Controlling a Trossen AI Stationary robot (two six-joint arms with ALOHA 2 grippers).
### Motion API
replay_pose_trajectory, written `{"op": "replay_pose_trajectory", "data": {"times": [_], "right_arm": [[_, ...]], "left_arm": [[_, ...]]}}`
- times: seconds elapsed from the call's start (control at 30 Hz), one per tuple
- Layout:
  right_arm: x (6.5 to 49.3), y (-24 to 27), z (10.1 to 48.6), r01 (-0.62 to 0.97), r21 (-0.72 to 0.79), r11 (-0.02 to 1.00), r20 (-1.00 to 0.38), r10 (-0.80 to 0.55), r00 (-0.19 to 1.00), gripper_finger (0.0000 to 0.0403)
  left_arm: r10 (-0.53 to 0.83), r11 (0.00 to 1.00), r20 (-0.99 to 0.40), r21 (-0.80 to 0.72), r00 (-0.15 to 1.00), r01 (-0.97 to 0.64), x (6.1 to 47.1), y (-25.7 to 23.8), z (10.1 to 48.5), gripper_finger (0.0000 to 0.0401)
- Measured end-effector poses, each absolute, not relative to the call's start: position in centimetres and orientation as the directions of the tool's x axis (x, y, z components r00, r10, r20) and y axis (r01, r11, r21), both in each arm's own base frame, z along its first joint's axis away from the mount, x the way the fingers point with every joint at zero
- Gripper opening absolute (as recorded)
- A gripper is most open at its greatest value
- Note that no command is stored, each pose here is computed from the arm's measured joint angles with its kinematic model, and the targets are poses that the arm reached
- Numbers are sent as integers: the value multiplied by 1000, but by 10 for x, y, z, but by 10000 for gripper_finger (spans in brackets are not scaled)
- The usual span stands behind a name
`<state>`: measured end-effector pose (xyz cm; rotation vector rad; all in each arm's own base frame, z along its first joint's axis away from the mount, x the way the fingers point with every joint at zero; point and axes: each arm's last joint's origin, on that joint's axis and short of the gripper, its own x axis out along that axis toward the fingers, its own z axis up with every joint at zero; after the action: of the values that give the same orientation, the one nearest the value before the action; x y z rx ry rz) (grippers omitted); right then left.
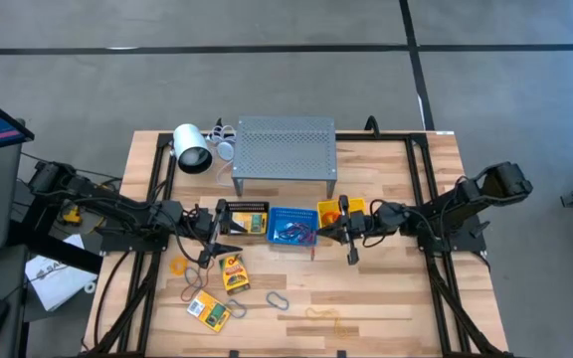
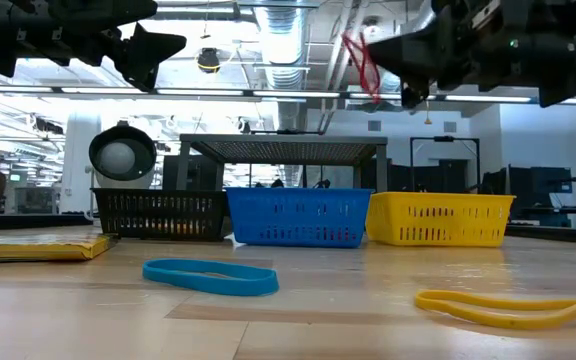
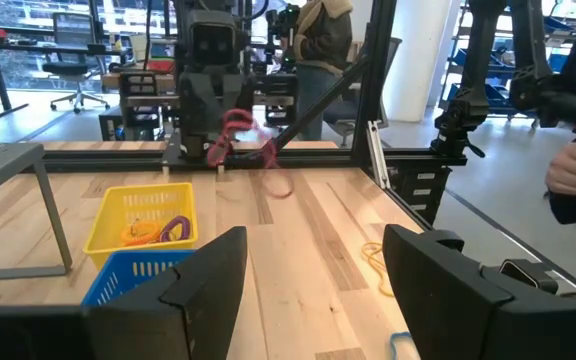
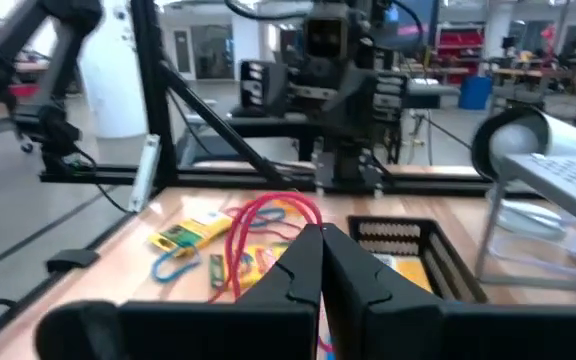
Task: Pick & Place Office Desk Supplies
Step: Put the red rubber band into the blue bin
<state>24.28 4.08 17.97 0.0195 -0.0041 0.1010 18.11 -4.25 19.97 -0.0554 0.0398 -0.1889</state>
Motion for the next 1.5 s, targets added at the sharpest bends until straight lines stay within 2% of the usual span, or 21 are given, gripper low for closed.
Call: {"op": "replay_pose_trajectory", "data": {"times": [0.33, 0.67, 0.87, 1.2, 1.5], "right_arm": [[246, 23, 178, -24, 51, 998, -12, 24, 1000, 0], [268, 24, 192, -5, 7, 1000, -130, 5, 992, 0], [276, 22, 188, 86, -16, 996, -225, -88, 970, 0], [318, 25, 163, 87, -43, 995, -392, -97, 915, 0], [349, 28, 162, 75, -74, 994, -606, -105, 788, 0]], "left_arm": [[-189, 981, -34, -59, 981, 186, 181, -42, 200, 232], [-189, 981, -34, -56, 981, 187, 181, -42, 200, 232], [-189, 981, -34, -56, 981, 187, 181, -42, 200, 232], [-189, 981, -39, -57, 981, 186, 181, -42, 199, 232], [-189, 981, -47, -55, 981, 186, 181, -42, 198, 232]]}}
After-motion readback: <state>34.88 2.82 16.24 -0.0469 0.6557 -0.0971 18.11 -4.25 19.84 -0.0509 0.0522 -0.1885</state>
